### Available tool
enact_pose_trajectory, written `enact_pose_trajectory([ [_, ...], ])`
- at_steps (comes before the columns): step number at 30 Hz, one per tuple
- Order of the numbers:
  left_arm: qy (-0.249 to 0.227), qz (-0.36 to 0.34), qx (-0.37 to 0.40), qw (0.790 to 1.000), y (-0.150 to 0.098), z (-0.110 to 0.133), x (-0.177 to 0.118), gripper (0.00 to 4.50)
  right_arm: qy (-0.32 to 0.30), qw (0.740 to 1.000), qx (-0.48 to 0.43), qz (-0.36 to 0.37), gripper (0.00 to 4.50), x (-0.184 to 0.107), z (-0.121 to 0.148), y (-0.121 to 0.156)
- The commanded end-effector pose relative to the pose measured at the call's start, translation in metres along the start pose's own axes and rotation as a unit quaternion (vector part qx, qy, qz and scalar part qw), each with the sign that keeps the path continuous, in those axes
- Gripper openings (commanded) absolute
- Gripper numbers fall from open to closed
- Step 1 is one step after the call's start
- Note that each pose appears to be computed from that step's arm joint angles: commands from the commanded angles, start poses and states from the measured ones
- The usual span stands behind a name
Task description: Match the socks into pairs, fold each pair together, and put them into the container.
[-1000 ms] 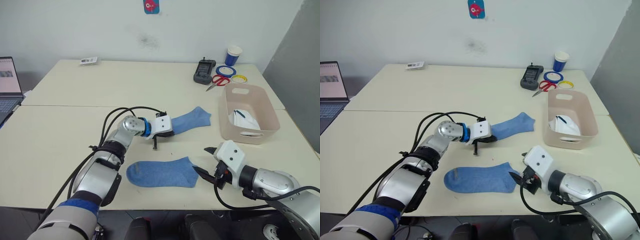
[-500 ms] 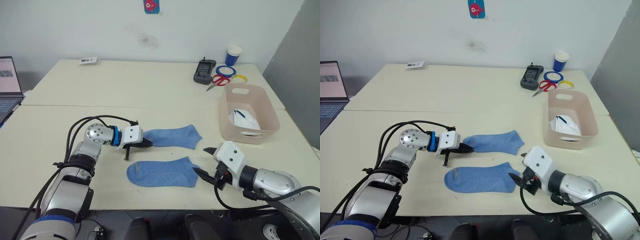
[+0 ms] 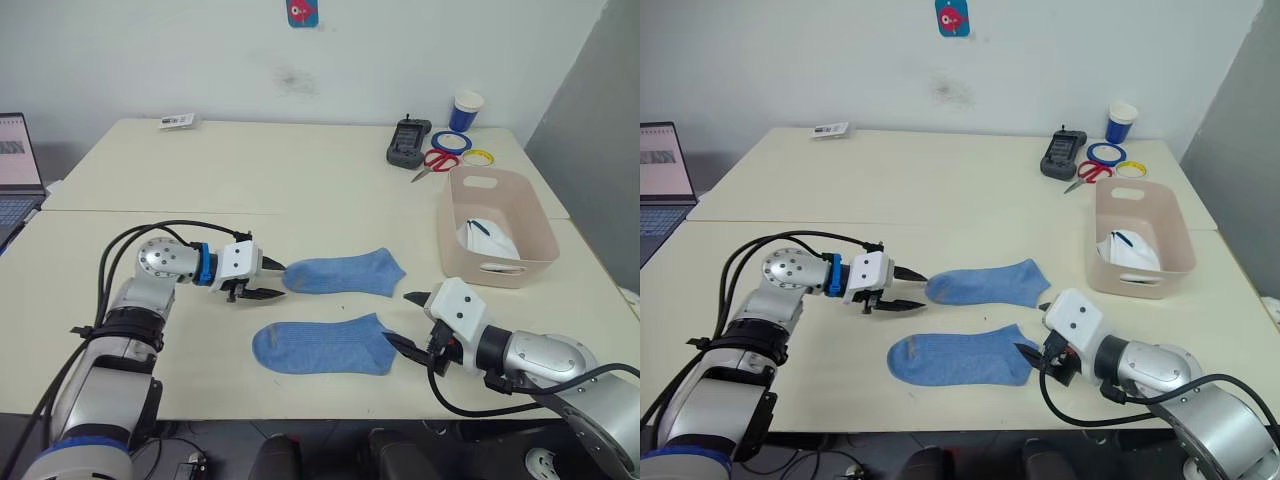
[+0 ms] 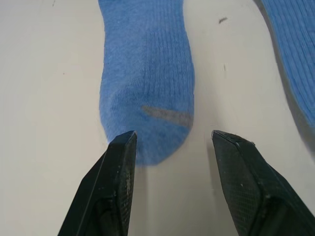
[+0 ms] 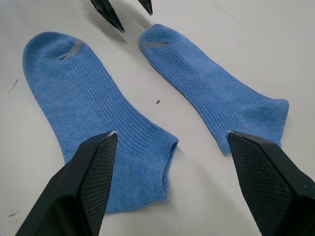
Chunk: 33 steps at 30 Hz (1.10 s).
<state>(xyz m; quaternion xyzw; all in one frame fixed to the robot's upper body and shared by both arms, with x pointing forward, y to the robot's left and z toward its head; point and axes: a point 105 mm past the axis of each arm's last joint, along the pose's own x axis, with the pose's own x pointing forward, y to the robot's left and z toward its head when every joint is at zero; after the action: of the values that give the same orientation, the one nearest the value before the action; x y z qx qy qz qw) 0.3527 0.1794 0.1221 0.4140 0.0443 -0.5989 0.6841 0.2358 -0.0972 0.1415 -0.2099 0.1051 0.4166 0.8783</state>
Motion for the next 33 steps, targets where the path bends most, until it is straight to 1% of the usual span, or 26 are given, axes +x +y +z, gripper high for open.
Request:
enact_pose_trajectory([
  [1, 0.003, -0.024, 0.052, 0.998, -0.001, 0.007, 0.007, 2.53, -0.014, 1.000, -0.025, -0.011, 3.83, 0.000, 0.007, -0.005],
  [5, 0.009, -0.026, 0.080, 0.996, -0.002, 0.006, 0.016, 2.53, -0.006, 0.999, -0.042, -0.021, 3.83, 0.001, 0.006, -0.013],
  [6, 0.018, -0.024, 0.080, 0.996, -0.001, 0.004, 0.019, 2.53, -0.001, 0.998, -0.050, -0.024, 3.83, 0.001, 0.005, -0.016],
  [7, 0.026, -0.023, 0.078, 0.996, 0.000, 0.002, 0.024, 2.35, 0.016, 0.997, -0.068, -0.031, 3.83, 0.003, 0.001, -0.024],
  [9, 0.035, -0.017, 0.069, 0.997, 0.003, -0.001, 0.031, 1.95, 0.040, 0.995, -0.084, -0.039, 3.83, 0.008, -0.006, -0.037],
  [13, 0.046, -0.014, 0.066, 0.997, 0.004, -0.004, 0.036, 0.63, 0.066, 0.991, -0.112, -0.034, 3.83, 0.017, -0.016, -0.053],
  [15, 0.047, -0.013, 0.066, 0.997, 0.005, -0.004, 0.037, 0.03, 0.071, 0.987, -0.138, -0.027, 3.83, 0.022, -0.017, -0.059],
  [20, 0.043, -0.012, 0.067, 0.997, 0.005, -0.003, 0.038, 0.03, 0.079, 0.976, -0.205, 0.004, 3.83, 0.040, -0.020, -0.068],
  [22, 0.037, -0.007, 0.067, 0.997, 0.006, -0.002, 0.038, 0.03, 0.071, 0.974, -0.216, 0.008, 3.83, 0.052, -0.018, -0.074],
  [24, 0.033, -0.003, 0.067, 0.997, 0.006, -0.001, 0.039, 0.03, 0.079, 0.969, -0.233, 0.023, 3.83, 0.059, -0.021, -0.076],
  [28, 0.028, 0.000, 0.068, 0.997, 0.007, 0.001, 0.040, 0.03, 0.079, 0.974, -0.207, 0.043, 3.83, 0.068, -0.026, -0.079],
  [29, 0.028, 0.001, 0.068, 0.997, 0.006, 0.001, 0.041, 0.00, 0.077, 0.976, -0.197, 0.047, 3.43, 0.070, -0.027, -0.080],
  [30, 0.029, 0.001, 0.067, 0.997, 0.006, 0.000, 0.040, 0.00, 0.082, 0.978, -0.186, 0.051, 3.24, 0.072, -0.031, -0.081],
  [31, 0.029, 0.001, 0.067, 0.997, 0.006, 0.000, 0.040, 0.00, 0.090, 0.978, -0.180, 0.053, 2.95, 0.073, -0.035, -0.083],
  [33, 0.029, 0.002, 0.066, 0.997, 0.006, -0.001, 0.039, 0.00, 0.103, 0.978, -0.172, 0.055, 2.25, 0.072, -0.041, -0.088],
])
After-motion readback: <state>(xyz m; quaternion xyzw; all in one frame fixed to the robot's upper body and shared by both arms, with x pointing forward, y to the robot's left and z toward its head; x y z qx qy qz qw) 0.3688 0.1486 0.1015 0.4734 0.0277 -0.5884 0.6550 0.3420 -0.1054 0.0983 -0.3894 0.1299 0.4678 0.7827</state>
